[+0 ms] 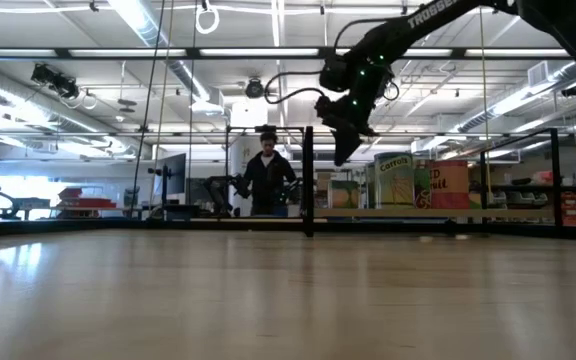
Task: Pick and place cans onto a shelf
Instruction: Put the green/orange can on the shelf, then put the red/white can on the shelf
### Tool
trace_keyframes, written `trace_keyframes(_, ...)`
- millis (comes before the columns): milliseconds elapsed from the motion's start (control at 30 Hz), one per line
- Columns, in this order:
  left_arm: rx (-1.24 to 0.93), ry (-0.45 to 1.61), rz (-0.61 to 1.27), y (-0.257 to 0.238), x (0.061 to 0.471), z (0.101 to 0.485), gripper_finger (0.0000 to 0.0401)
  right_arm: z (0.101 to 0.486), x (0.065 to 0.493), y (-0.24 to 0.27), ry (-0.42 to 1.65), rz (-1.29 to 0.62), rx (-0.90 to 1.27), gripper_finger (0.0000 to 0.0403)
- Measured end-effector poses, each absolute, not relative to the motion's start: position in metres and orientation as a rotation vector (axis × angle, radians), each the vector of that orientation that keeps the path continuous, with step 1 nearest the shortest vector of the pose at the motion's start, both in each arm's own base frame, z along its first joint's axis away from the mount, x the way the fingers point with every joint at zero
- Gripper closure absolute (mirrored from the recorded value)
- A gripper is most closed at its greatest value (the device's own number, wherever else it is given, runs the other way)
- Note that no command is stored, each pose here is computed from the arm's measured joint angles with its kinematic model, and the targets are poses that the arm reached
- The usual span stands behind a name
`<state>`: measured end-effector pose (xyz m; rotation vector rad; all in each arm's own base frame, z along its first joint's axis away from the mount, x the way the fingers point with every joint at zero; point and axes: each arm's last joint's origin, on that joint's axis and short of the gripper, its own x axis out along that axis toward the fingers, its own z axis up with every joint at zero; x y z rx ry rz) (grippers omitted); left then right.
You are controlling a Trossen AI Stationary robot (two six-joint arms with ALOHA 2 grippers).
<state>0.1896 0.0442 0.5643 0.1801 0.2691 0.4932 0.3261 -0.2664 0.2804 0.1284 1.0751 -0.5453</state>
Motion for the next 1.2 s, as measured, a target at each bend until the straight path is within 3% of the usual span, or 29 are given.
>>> trace_keyframes(100,0.143,0.282,0.496,0.044,0.19,0.562,0.0225,0.274,0.325,-0.268,1.056,-0.52,0.163,0.0396)
trace_keyframes(600,0.046,0.353,0.496,0.042,0.188,0.553,0.0225,0.232,0.325,-0.253,1.16,-0.505,0.143,0.04)
trace_keyframes(1000,0.012,0.353,0.482,0.038,0.188,0.552,0.0225,0.236,0.333,-0.25,1.135,-0.51,0.114,0.04)
trace_keyframes(1200,-0.008,0.332,0.455,0.031,0.19,0.554,0.0225,0.257,0.336,-0.243,1.104,-0.538,0.059,0.04)
